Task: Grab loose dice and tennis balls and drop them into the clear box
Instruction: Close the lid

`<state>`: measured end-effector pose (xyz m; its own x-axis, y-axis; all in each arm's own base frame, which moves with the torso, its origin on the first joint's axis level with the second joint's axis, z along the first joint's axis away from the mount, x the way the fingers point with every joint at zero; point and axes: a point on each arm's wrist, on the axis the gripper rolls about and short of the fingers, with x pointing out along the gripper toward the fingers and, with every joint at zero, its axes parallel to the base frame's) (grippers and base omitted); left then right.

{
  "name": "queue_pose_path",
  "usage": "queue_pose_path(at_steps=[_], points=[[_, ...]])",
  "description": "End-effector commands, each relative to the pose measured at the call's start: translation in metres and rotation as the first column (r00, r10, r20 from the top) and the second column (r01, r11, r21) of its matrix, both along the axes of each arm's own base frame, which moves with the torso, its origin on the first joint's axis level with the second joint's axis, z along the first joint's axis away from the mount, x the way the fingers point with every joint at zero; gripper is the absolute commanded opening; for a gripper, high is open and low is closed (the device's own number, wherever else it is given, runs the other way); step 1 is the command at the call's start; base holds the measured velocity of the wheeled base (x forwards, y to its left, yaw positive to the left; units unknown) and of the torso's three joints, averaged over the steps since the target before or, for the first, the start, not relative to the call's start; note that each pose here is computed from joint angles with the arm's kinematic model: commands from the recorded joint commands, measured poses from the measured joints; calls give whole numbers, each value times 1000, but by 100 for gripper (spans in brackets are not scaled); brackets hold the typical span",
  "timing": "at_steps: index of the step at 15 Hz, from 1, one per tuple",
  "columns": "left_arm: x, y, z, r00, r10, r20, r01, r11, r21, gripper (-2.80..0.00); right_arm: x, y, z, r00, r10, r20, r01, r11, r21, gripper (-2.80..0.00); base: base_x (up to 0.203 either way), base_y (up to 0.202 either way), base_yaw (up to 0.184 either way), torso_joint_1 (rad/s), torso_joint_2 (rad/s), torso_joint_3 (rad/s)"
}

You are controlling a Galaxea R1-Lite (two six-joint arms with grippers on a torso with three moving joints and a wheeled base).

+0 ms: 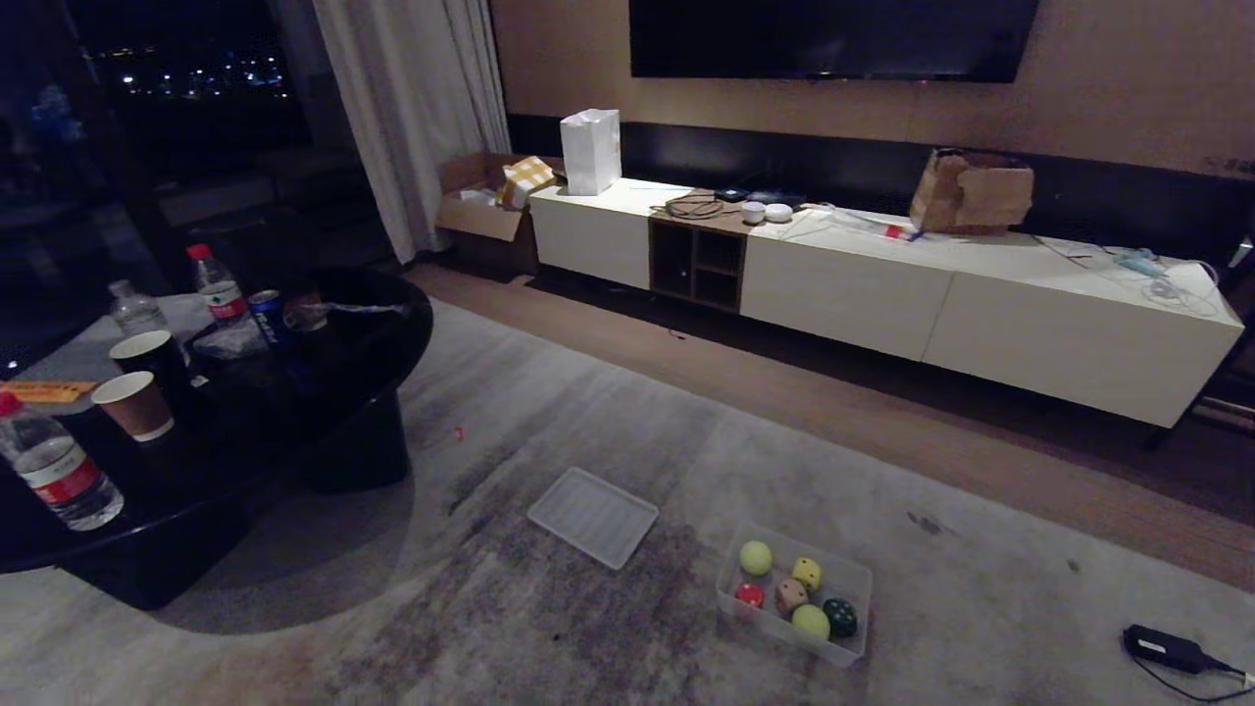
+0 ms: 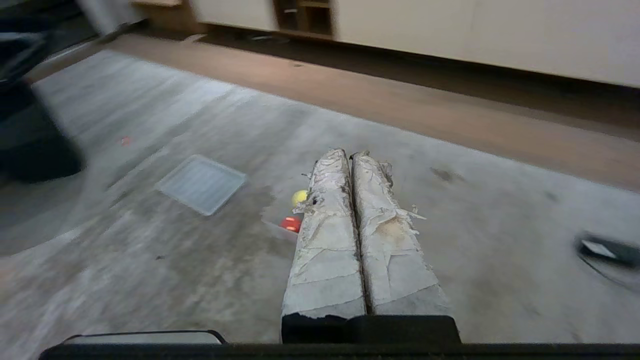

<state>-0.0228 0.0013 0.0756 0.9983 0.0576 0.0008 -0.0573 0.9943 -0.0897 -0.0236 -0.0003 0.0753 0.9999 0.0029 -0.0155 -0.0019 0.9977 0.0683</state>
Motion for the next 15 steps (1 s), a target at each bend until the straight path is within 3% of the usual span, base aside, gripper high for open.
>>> queue_pose_path(at_steps=[1, 15], points=[[0, 0, 0, 1000, 1, -2, -1, 1000, -1, -280, 0, 0, 0, 1000, 0, -1, 0, 1000, 2, -280, 4, -7, 155, 4, 5, 1], [0, 0, 0, 1000, 2, -2, -2, 1000, -8, -280, 0, 0, 0, 1000, 0, -1, 0, 1000, 4, -280, 1, -9, 165, 2, 3, 4]])
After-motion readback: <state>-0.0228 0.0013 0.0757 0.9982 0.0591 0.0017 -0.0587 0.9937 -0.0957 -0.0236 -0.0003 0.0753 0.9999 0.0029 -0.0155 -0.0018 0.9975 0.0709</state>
